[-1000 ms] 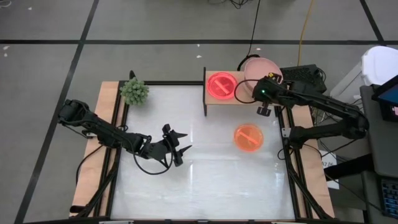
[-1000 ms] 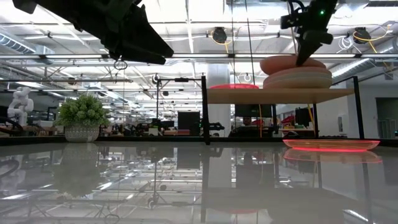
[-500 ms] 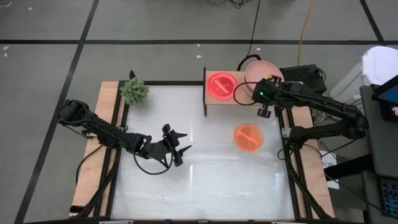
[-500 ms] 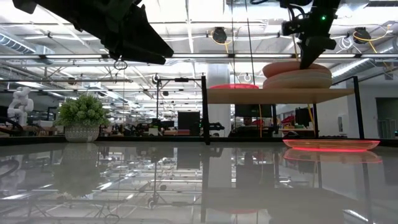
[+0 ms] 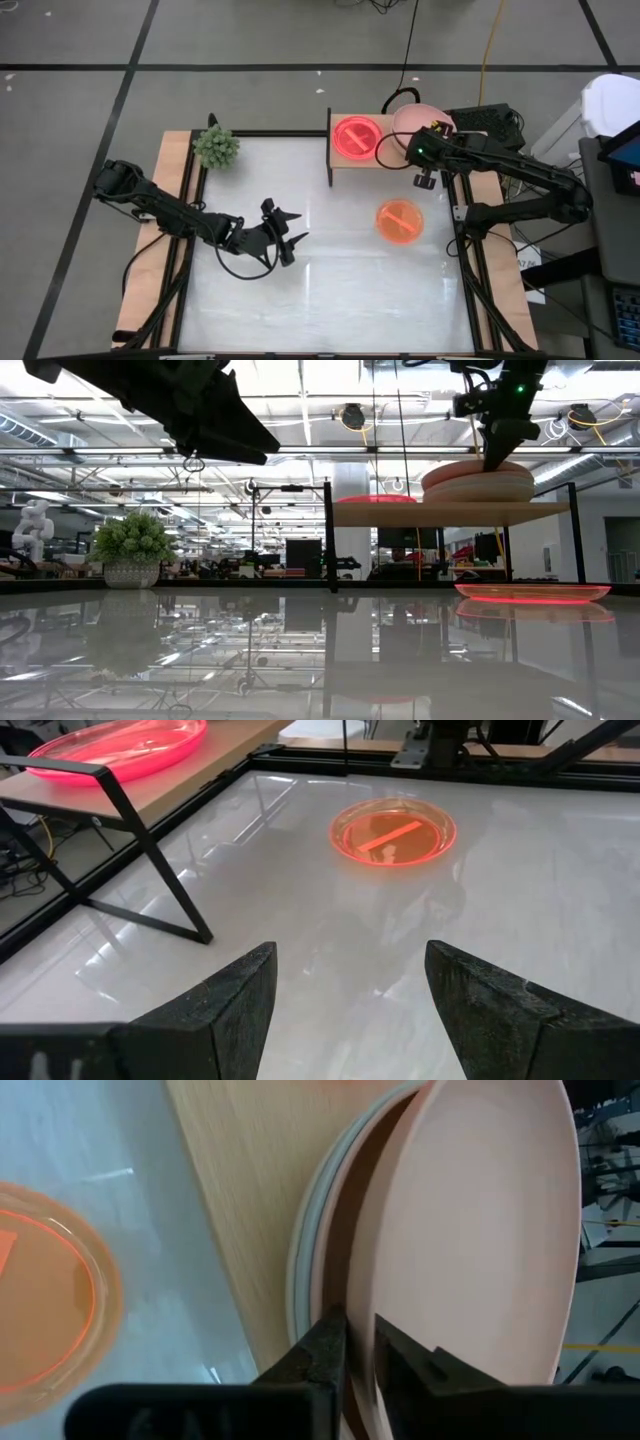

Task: Place and stack plates onto a shelf
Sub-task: Stack the pink plate on top of the other pink plate on the shelf, then stack the orange plate on top of the other orange plate on the shelf

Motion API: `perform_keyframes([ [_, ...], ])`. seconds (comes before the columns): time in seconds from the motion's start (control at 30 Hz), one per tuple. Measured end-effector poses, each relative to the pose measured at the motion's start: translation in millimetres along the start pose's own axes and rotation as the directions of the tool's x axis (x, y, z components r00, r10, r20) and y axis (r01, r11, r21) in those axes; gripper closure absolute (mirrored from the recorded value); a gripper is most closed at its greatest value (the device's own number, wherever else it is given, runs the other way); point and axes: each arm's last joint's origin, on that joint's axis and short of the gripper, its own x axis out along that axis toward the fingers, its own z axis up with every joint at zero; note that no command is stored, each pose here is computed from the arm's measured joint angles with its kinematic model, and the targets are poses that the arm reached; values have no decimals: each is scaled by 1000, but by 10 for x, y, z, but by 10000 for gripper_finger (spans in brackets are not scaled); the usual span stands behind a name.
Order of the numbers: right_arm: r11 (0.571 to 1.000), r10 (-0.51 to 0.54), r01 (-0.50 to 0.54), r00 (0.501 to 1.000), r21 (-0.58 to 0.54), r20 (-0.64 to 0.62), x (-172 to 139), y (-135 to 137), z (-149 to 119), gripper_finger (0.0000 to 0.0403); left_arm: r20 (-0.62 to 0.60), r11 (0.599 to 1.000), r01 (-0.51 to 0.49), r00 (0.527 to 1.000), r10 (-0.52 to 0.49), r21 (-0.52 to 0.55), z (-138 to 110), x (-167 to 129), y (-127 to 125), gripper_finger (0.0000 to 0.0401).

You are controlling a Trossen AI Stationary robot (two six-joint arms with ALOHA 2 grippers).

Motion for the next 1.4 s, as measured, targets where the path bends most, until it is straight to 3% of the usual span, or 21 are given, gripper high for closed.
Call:
perform_keyframes([
  [0.33,1000,4,-4,1000,-6,-12,-1,3,-14,359,-1,1000,0,1000,0,7,-1,0,0,142],
  [0.73,1000,15,-16,999,18,52,-139,-4,-26,293,-6,1000,-2,1000,2,12,-7,0,2,142],
  [1.03,998,47,-52,994,39,103,-273,57,-79,283,-6,1000,0,1000,0,8,-6,0,1,142],
  [1.4,966,258,-253,946,-49,196,-446,359,-44,284,-8,1000,10,1000,-10,9,-9,-4,-7,142],
])
